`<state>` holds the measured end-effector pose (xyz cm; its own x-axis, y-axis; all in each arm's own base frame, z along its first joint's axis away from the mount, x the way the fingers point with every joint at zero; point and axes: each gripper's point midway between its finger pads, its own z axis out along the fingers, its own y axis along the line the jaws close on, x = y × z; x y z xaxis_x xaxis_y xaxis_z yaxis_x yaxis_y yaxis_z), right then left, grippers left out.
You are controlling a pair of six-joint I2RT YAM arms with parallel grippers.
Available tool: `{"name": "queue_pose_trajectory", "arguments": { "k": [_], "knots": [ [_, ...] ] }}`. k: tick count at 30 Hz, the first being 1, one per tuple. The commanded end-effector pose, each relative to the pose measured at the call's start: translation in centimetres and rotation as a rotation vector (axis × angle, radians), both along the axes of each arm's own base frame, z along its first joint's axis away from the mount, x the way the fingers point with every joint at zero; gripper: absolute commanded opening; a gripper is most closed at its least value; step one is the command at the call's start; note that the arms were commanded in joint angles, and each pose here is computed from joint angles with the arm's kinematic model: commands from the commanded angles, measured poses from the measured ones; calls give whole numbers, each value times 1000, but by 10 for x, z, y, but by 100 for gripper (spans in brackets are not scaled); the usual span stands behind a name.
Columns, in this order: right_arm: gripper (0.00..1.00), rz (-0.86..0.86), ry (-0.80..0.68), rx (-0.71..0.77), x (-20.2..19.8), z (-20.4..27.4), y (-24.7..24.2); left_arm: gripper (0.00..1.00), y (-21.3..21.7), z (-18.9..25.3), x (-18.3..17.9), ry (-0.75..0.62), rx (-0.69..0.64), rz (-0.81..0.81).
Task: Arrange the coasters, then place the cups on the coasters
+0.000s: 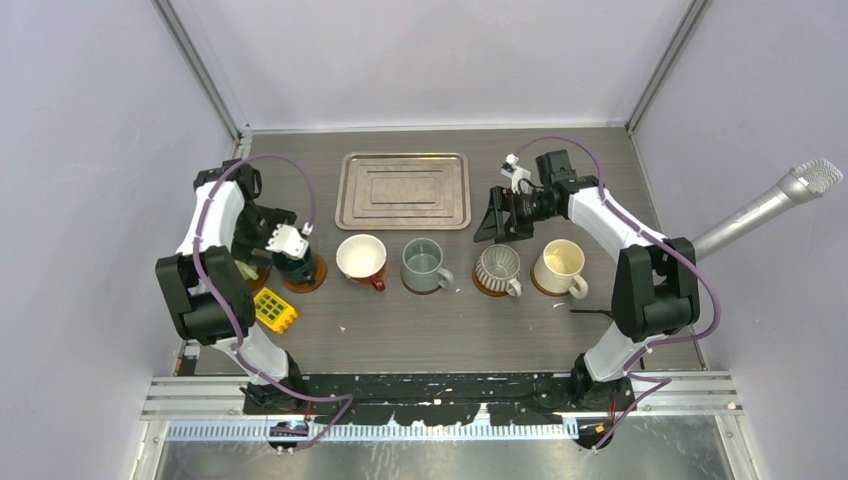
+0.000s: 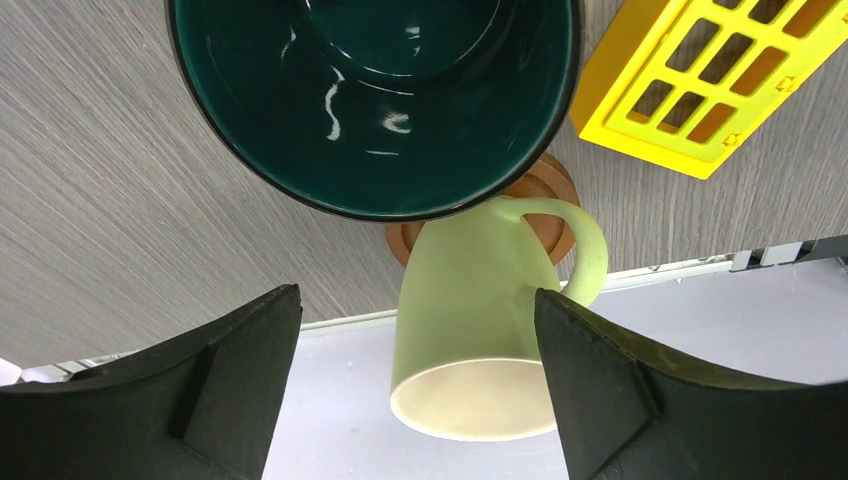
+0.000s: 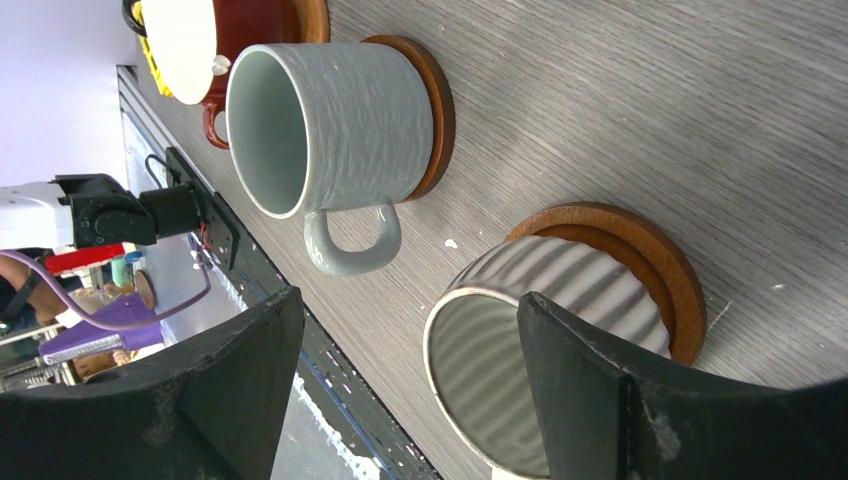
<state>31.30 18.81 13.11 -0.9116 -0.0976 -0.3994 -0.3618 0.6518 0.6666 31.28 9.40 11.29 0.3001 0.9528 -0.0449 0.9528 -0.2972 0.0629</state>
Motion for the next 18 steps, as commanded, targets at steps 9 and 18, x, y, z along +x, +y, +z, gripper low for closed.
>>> {"name": "queue_pose_trajectory", "arguments": {
  "k": [9,18],
  "knots": [
    [82,9,-60,8,4,16,0,91,-7,29,-11,-36,-17,-66],
    [83,15,-100,9,7,30,0,99,-36,76,2,-149,-142,-2]
  ]
}}
